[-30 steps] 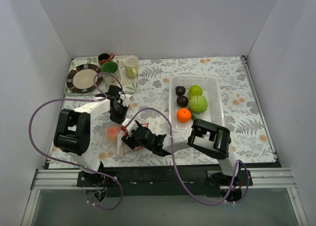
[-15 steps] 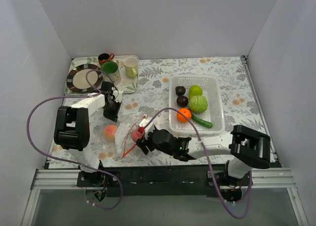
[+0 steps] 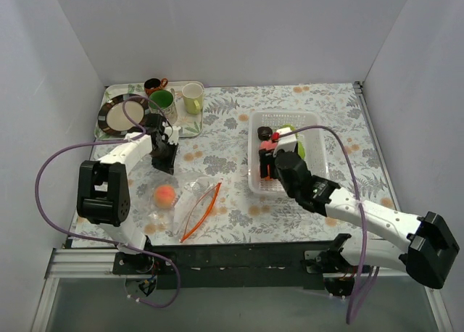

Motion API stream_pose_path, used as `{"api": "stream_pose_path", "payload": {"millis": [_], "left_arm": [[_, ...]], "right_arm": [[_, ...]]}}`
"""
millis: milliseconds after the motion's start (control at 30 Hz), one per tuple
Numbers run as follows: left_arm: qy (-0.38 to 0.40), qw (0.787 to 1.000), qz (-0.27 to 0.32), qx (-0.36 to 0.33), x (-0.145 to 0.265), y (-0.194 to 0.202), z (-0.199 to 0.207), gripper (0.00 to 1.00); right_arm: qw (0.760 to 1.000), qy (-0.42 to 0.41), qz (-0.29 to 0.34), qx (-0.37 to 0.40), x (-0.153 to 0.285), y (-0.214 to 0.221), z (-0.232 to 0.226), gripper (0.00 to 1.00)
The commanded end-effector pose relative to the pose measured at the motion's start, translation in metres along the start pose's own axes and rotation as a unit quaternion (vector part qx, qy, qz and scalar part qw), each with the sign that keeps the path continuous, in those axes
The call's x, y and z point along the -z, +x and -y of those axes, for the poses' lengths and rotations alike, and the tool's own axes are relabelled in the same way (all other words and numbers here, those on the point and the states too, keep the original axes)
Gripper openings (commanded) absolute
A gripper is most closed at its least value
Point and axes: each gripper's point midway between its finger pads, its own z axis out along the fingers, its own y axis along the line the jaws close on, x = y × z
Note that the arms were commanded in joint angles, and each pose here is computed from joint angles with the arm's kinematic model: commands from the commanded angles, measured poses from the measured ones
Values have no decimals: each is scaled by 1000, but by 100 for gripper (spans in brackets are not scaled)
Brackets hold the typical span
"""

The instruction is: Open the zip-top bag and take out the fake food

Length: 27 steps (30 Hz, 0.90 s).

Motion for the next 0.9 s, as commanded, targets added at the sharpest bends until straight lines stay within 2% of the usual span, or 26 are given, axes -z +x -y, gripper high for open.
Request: {"api": "stream_pose_path", "payload": {"millis": [0,67,100,167,333,467,567,600,633,667,700,733,767,867], "left_arm": [[18,999,37,1,22,-15,11,0],[23,999,35,4,21,-13,13,0],[25,999,35,4,20,-12,13,0],[24,999,33,4,19,-9,14,0],[18,999,50,-4,33,-20,13,0],[32,997,70,-3,55,-40,21,0],[39,995,86,0,75,-55,25,0],[41,995,90,-1,79,-58,27,2],[38,996,85,-1,83,-55,26,7],[34,996,88,-4,88,-55,26,27],[29,996,86,-10,89,-53,23,42],[19,997,77,-10,89,-46,18,56],[13,998,67,-14,86,-40,16,64],[-7,998,51,-22,79,-23,5,65]], "right_arm": [[995,79,-54,-23,-7,-1,42,51],[992,99,-73,-19,-12,-2,44,86],[990,105,-92,-9,-11,2,46,98],[988,108,-107,0,-12,4,45,98],[995,68,-70,-6,-7,-22,33,98],[998,5,-52,22,2,-30,-5,98],[997,-31,-39,60,13,-26,-42,92],[996,-43,-38,67,16,-24,-53,87],[994,-57,-41,83,17,-16,-66,84],[992,-80,-36,96,25,-12,-85,80],[989,-88,-42,110,25,-4,-95,73],[987,-95,-46,119,27,4,-102,68],[985,-113,-45,124,32,9,-115,62],[980,-144,-53,128,36,30,-136,57]]}}
